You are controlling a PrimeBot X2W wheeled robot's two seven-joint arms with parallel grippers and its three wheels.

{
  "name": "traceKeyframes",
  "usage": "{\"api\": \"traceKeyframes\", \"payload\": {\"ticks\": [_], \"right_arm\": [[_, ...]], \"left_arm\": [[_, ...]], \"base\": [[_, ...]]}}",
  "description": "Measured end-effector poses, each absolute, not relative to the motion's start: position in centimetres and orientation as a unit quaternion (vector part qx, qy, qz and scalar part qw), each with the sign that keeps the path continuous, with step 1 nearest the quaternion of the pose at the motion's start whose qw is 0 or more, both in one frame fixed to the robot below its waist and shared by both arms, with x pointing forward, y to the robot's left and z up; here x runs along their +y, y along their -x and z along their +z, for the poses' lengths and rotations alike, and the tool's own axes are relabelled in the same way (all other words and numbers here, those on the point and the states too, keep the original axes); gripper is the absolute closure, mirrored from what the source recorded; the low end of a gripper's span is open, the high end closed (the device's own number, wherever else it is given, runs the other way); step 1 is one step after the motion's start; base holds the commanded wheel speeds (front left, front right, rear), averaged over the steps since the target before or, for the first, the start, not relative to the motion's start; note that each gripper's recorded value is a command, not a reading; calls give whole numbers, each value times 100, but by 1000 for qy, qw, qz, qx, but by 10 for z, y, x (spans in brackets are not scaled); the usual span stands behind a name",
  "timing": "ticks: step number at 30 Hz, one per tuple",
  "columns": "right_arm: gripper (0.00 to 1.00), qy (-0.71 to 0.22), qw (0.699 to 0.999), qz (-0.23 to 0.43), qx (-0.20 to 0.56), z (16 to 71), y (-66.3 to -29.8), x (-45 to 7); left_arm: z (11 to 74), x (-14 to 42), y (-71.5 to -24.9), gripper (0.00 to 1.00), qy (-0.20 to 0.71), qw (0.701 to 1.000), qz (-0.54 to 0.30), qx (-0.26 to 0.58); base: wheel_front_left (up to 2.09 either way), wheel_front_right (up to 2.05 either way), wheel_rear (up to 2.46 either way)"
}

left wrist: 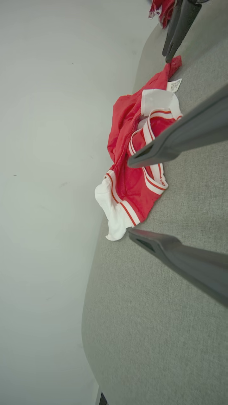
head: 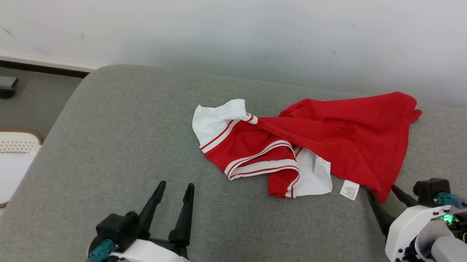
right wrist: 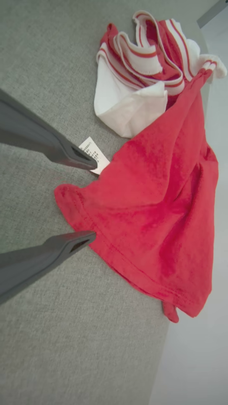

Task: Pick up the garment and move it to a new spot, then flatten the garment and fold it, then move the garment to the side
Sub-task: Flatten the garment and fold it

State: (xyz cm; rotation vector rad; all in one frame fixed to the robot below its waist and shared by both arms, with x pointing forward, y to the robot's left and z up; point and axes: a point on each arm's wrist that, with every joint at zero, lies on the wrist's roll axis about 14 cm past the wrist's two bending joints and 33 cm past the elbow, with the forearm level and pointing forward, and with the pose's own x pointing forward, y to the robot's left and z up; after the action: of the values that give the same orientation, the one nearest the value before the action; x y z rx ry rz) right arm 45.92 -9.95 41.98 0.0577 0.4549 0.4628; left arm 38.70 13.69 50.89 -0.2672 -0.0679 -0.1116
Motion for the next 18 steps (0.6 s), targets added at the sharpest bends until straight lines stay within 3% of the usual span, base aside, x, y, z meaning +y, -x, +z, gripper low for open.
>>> {"api": "traceKeyframes", "payload": {"ticks": [10,11,12,13,18], "right_arm": [[0,25,930,227,290,385,-463,-87],[27,30,930,227,286,386,-465,-87],[69,36,931,226,284,385,-466,-87],[96,42,932,226,281,385,-467,-88],[100,62,936,222,264,391,-470,-94]], "left_arm": [[504,157,-381,0,133,990,-24,-29],[503,158,-381,0,133,991,-21,-28],[503,159,-380,0,133,991,-20,-28],[503,160,-380,0,133,991,-19,-27],[503,158,-381,0,133,991,-20,-28]], "base": [[0,0,0],[0,0,0],[0,0,0],[0,0,0],[0,0,0]]}}
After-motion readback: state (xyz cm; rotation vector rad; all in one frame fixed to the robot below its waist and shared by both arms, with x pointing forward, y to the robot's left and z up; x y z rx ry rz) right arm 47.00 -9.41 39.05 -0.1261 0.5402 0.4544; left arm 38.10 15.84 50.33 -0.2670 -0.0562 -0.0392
